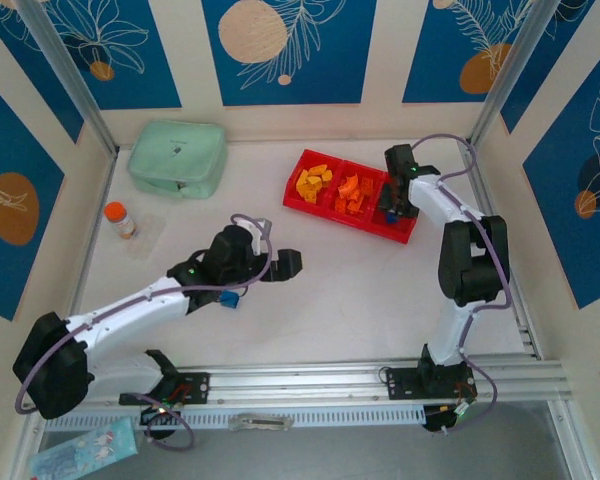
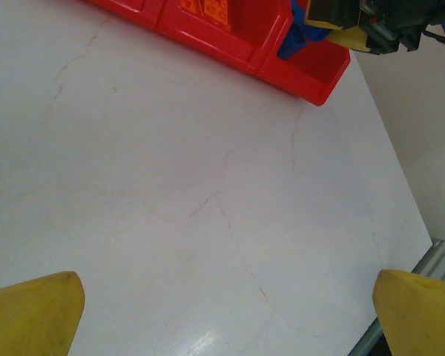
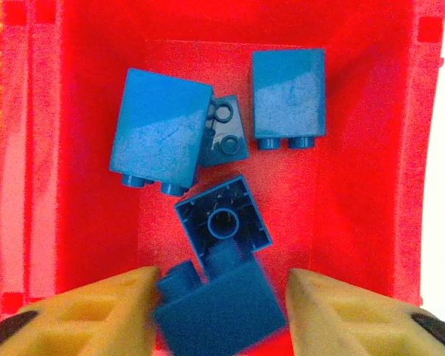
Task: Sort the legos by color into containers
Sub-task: Place the lego in the container.
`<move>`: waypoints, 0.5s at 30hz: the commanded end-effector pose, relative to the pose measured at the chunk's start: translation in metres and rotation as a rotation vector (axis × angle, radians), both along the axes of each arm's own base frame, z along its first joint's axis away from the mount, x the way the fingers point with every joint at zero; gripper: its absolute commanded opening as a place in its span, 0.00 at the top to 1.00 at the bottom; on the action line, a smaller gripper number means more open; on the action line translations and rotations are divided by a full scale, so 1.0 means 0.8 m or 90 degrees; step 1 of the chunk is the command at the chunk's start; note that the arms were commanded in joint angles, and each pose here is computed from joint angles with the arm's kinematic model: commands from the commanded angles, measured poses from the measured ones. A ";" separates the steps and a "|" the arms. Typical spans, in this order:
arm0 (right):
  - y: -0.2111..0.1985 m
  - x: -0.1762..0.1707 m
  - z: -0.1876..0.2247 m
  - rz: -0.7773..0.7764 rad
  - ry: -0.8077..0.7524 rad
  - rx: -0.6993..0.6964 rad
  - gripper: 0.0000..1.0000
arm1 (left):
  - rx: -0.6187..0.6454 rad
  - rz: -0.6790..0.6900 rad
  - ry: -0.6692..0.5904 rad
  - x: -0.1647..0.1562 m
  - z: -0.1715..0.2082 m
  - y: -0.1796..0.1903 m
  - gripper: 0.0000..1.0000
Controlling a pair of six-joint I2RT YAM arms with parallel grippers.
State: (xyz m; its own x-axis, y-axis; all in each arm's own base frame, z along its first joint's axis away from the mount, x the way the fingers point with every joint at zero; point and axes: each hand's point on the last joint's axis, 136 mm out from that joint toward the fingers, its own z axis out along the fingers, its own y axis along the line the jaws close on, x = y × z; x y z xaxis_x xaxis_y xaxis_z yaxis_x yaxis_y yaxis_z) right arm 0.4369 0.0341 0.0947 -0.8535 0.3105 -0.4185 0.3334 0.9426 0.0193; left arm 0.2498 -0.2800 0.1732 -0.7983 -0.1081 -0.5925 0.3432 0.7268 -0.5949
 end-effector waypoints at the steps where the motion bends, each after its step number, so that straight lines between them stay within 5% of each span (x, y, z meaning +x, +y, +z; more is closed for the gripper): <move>1: 0.004 0.016 0.028 0.005 -0.040 0.018 0.43 | -0.018 -0.018 -0.026 0.005 0.022 -0.015 0.01; 15: 0.081 -0.035 0.090 0.102 -0.092 0.052 0.27 | 0.016 0.012 -0.044 0.003 0.031 0.010 0.01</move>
State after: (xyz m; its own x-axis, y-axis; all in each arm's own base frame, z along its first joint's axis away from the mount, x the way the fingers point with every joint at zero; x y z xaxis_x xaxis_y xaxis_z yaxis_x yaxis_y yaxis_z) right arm 0.4283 0.0760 0.1553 -0.8150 0.2467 -0.5243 0.2274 0.9684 0.1023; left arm 0.2537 -0.2791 0.1808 -0.7842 -0.1021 -0.6121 0.3521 0.7390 -0.5744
